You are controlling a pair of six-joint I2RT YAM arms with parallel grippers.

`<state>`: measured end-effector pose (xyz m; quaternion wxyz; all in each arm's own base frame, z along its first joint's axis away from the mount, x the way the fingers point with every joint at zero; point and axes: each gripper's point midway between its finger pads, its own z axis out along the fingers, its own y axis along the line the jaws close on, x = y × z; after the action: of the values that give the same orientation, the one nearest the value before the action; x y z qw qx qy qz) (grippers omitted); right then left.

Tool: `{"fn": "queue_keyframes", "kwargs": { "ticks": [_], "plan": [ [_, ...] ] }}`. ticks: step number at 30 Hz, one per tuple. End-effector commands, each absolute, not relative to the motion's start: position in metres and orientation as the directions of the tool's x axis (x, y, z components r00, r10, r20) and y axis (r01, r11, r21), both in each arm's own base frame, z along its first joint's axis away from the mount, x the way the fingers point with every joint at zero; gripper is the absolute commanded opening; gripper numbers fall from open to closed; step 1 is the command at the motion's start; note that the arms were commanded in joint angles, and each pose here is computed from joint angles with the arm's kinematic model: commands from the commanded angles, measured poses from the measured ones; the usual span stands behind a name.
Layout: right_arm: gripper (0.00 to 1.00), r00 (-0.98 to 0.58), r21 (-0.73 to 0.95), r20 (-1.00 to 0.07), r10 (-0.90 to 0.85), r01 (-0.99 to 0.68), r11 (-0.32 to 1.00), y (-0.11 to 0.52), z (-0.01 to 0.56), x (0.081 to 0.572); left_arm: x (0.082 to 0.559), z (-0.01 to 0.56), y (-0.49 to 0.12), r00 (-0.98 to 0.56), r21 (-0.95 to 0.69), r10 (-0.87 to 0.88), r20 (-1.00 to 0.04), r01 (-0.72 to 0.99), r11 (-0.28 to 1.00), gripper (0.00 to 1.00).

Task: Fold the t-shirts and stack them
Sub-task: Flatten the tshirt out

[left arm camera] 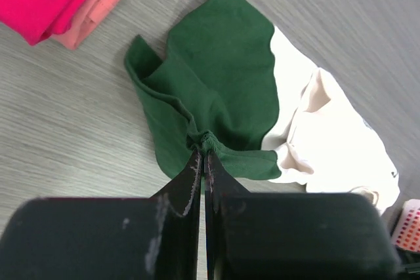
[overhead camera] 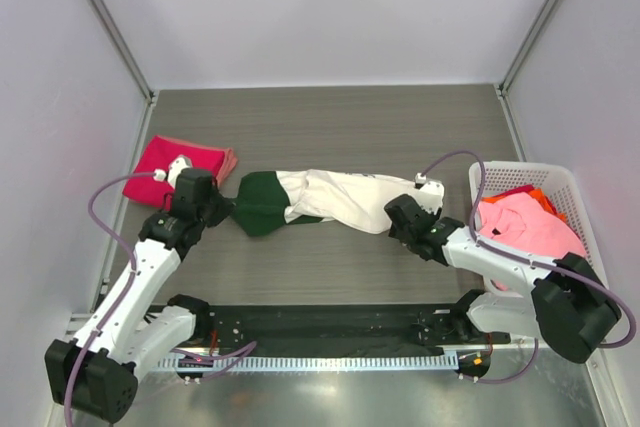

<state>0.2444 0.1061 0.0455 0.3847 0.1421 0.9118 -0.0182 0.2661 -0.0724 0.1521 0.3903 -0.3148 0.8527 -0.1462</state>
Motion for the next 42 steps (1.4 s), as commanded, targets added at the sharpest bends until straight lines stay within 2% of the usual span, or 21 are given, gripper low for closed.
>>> {"fn": "queue_keyframes", "kwargs": {
  "ticks": [1,9,11,14,16,21,25,29,31,33,38,42],
  "plan": [
    [0.58,-0.693,0.107,-0.663,0.283,0.286,0.952,0.112,0.036,0.235,0.268,0.162,-0.067,-0.499,-0.464,-0.627,-0.599,-0.421,0.779,0.00],
    [0.50,-0.754,0.079,-0.602,0.263,0.272,0.959,0.115,0.017,0.221,0.272,0.173,-0.064,-0.492,-0.449,-0.609,-0.622,-0.413,0.792,0.00],
    [0.30,-0.750,0.051,-0.606,0.265,0.296,0.954,0.110,0.016,0.221,0.275,0.174,-0.066,-0.500,-0.445,-0.604,-0.621,-0.409,0.796,0.00],
    [0.07,-0.719,0.011,-0.643,0.263,0.336,0.942,0.100,0.026,0.230,0.279,0.173,-0.066,-0.506,-0.432,-0.597,-0.623,-0.413,0.802,0.00],
    [0.01,-0.683,0.000,-0.684,0.257,0.352,0.936,0.095,0.046,0.243,0.284,0.180,-0.065,-0.499,-0.425,-0.588,-0.637,-0.410,0.807,0.00],
    [0.01,-0.549,0.071,-0.777,0.308,0.409,0.910,0.074,0.128,0.275,0.291,0.205,-0.051,-0.502,-0.334,-0.541,-0.675,-0.446,0.830,0.00],
    [0.01,-0.355,0.171,-0.868,0.347,0.442,0.880,0.051,0.234,0.275,0.286,0.273,-0.035,-0.405,-0.346,-0.534,-0.743,-0.451,0.823,0.00],
    [0.01,-0.277,0.239,-0.878,0.389,0.450,0.860,0.035,0.266,0.258,0.266,0.308,-0.027,-0.334,-0.396,-0.542,-0.771,-0.415,0.819,0.00],
    [0.01,-0.277,0.229,-0.878,0.390,0.472,0.851,0.027,0.256,0.250,0.260,0.311,-0.033,-0.343,-0.421,-0.548,-0.763,-0.379,0.824,0.00],
    [0.01,-0.249,0.247,-0.877,0.412,0.501,0.829,0.017,0.249,0.242,0.259,0.290,-0.046,-0.402,-0.436,-0.555,-0.728,-0.353,0.828,0.00],
    [0.01,-0.212,0.251,-0.865,0.454,0.601,0.758,-0.007,0.207,0.226,0.256,0.198,-0.080,-0.540,-0.457,-0.565,-0.624,-0.334,0.824,0.00],
    [0.01,-0.199,0.232,-0.864,0.462,0.657,0.717,-0.020,0.183,0.219,0.253,0.161,-0.109,-0.581,-0.453,-0.542,-0.607,-0.307,0.837,0.00]
  ]
}}
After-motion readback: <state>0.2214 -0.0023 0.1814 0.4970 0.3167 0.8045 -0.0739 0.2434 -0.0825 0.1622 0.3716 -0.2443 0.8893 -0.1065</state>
